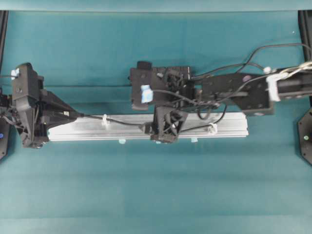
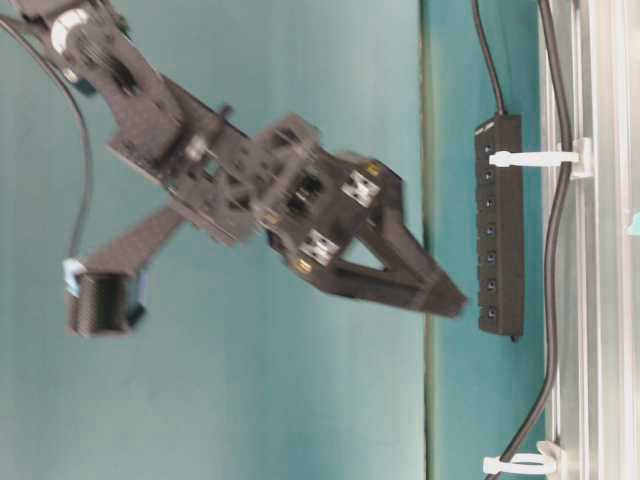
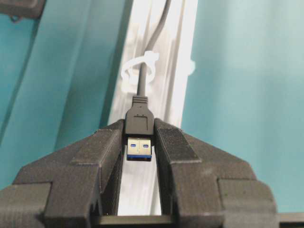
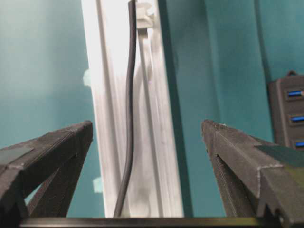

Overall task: Pass the USB cable through three rings with both arms.
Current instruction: 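Grasp the plug with the left gripper, pull it left, open the right gripper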

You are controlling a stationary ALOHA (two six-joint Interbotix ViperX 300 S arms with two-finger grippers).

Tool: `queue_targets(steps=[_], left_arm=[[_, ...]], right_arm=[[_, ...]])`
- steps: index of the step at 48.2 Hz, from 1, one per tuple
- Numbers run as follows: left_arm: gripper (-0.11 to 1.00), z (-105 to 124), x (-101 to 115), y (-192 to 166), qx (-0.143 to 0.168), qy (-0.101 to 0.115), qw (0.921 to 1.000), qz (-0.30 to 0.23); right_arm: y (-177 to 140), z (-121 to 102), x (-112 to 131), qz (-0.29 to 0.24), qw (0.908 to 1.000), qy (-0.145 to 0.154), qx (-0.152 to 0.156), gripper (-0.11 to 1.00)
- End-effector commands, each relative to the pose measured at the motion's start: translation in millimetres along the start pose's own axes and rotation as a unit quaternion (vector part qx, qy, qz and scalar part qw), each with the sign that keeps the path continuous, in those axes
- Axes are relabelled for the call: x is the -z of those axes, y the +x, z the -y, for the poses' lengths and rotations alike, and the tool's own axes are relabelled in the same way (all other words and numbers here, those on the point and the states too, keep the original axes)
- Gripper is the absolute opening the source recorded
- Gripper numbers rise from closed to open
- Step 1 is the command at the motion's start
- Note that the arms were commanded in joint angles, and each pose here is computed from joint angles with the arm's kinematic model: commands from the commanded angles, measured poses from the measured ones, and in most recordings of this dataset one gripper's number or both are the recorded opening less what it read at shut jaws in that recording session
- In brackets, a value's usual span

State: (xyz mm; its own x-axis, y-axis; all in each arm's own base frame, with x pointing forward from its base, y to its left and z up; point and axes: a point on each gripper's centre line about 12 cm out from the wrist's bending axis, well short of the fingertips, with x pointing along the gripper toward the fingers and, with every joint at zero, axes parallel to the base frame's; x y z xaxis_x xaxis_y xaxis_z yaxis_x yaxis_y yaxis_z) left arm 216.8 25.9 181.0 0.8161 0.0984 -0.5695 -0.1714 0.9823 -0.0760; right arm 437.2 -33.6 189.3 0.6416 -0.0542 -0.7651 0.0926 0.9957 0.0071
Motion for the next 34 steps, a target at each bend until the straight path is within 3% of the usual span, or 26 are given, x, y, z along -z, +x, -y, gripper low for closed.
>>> queue_targets(steps=[1,19,34], left_arm=[[0.23,1.5,-9.0,-1.3,0.003,0.002,0.9999,0.014],[0.23,2.7,-20.3,-2.5,0.005,0.003,0.9993,0.037],[0.23,3.0,-23.9,-2.6,0.006,0.003,0.9990,0.045]], right_arm=[[-21.8,-0.7,-13.0,0.034,0.9994,0.003,-0.001,0.79],[-68.4,-4.9,-16.8,0.090,0.9959,-0.005,-0.006,0.69],[-93.5,-12.5,8.6,0.096,0.9952,-0.013,-0.014,0.69]])
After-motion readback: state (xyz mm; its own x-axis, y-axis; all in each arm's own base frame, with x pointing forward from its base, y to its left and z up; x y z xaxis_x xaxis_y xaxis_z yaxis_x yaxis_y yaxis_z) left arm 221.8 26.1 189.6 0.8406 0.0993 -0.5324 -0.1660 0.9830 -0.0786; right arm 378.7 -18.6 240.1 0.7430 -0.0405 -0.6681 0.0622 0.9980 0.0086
